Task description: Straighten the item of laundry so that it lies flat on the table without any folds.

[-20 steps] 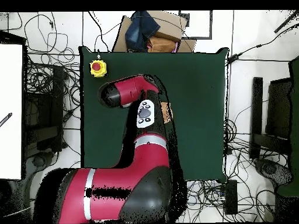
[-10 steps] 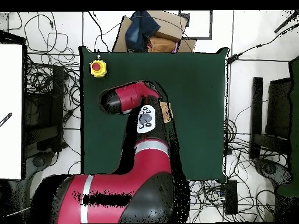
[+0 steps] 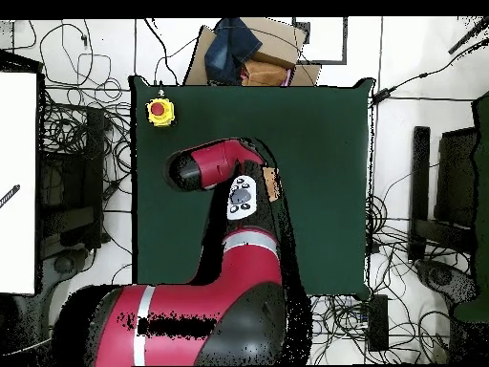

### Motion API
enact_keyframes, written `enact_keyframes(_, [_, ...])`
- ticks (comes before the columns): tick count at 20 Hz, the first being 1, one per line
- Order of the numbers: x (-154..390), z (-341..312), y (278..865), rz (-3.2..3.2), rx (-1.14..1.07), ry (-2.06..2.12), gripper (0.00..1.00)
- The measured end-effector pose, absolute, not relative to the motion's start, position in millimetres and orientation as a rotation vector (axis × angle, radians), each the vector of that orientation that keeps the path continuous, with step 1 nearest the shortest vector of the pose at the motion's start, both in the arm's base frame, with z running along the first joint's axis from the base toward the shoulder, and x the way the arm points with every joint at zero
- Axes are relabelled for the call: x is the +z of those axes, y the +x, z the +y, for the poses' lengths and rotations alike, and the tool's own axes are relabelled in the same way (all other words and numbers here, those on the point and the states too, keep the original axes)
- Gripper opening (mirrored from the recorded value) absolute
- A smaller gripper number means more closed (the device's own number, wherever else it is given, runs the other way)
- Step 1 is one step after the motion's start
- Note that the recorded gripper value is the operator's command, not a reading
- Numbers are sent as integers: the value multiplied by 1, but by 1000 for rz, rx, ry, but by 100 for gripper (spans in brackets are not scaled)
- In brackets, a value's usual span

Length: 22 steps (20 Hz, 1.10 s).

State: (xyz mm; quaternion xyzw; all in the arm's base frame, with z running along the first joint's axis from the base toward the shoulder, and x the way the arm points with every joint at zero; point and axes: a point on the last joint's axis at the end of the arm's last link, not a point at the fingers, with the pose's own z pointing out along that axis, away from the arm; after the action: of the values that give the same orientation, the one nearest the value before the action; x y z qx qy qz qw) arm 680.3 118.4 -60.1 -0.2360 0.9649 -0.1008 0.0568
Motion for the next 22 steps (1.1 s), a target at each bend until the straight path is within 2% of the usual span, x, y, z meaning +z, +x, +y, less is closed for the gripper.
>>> enact_keyframes(22, [-70, 97, 644, 2947, -357, -781, 100])
